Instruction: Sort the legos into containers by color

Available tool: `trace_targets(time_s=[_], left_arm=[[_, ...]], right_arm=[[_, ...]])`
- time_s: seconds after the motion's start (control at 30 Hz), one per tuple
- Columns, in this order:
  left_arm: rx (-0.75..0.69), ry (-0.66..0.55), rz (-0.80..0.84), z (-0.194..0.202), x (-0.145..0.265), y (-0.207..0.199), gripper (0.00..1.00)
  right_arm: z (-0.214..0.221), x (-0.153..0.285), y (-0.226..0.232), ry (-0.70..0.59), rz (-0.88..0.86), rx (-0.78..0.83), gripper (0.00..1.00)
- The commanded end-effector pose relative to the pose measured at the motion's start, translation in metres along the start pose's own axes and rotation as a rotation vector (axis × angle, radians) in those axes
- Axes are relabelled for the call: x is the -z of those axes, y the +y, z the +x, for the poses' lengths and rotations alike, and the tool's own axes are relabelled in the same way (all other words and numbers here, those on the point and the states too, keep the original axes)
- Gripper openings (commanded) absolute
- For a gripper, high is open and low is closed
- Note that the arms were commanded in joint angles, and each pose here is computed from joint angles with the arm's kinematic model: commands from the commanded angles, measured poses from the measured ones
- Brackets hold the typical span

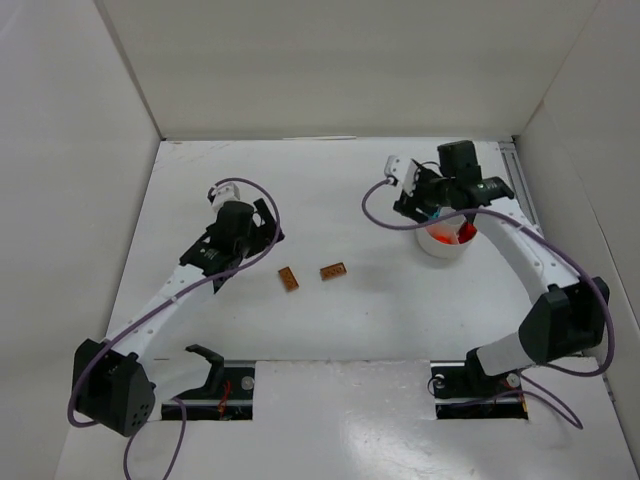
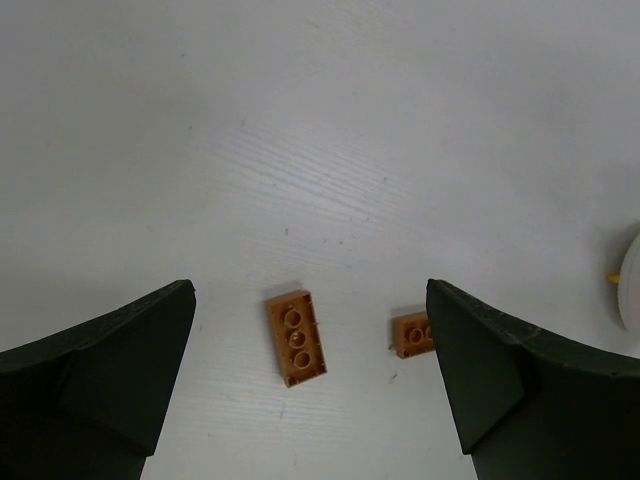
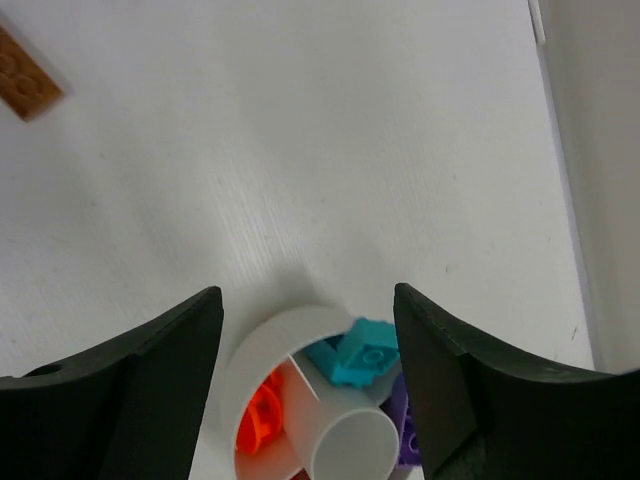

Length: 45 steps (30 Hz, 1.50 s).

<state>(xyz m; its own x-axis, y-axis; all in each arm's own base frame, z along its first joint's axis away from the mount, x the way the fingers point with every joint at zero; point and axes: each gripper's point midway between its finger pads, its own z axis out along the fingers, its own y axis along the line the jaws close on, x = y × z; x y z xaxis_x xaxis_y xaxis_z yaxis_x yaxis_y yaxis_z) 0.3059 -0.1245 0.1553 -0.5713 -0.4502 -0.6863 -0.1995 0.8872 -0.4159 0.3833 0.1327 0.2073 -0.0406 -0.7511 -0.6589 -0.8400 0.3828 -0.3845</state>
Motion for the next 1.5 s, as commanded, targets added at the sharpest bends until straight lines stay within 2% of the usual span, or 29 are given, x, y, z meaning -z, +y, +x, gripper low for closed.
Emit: trace_targets(time_s=[0.0,0.13,0.27,0.33,0.5,0.63,0.87,1.07,1.17,1.2,1.27,1.3,1.4,1.47], left_arm=[[0.107,0.032,-0.049,0.007,0.011,0.019,0.99],[0.176,0.108,-0.090,0.033,0.017,0.040,0.99],[0.190,0.153,-0.099,0.050,0.028,0.050,0.99],[0.203,0.146,-0.078,0.050,0.037,0.049,0.99],[0.250,0.110,-0.075,0.051,0.053,0.059,0.99],[0.278,0.064,0.011,0.044,0.061,0.048,0.99],[0.274,0.058,0.052,0.047,0.063,0.046,0.99],[0.268,0.044,0.067,0.045,0.063,0.045,0.99],[0.269,0.038,0.073,0.044,0.061,0.044,0.99],[0.268,0.044,0.067,0.047,0.059,0.046,0.99],[0.270,0.029,0.067,0.044,0.059,0.046,0.99],[0.268,0.035,0.060,0.047,0.057,0.048,0.99],[0.279,0.019,0.062,0.046,0.055,0.048,0.99],[0.288,0.022,0.058,0.051,0.052,0.051,0.99]], right_arm=[[-0.024,0.012,0.011,0.008,0.067,0.084,0.74],[-0.075,-0.020,0.082,-0.171,-0.106,0.243,0.76],[-0.092,-0.063,0.154,-0.206,-0.317,0.397,0.76],[-0.088,-0.097,0.185,-0.178,-0.436,0.461,0.75],[-0.081,-0.127,0.219,-0.132,-0.551,0.478,0.74],[-0.081,-0.150,0.232,-0.113,-0.576,0.470,0.74],[-0.066,-0.174,0.234,-0.054,-0.557,0.411,0.72],[-0.043,-0.178,0.214,-0.004,-0.537,0.361,0.70],[-0.033,-0.178,0.216,0.009,-0.547,0.325,0.61],[-0.030,-0.178,0.211,0.012,-0.541,0.317,0.48],[-0.031,-0.178,0.213,0.005,-0.547,0.315,0.36],[-0.029,-0.177,0.217,0.003,-0.564,0.309,0.27],[-0.039,-0.173,0.225,-0.075,-0.594,0.322,0.18],[-0.053,-0.166,0.212,-0.137,-0.558,0.322,0.13]])
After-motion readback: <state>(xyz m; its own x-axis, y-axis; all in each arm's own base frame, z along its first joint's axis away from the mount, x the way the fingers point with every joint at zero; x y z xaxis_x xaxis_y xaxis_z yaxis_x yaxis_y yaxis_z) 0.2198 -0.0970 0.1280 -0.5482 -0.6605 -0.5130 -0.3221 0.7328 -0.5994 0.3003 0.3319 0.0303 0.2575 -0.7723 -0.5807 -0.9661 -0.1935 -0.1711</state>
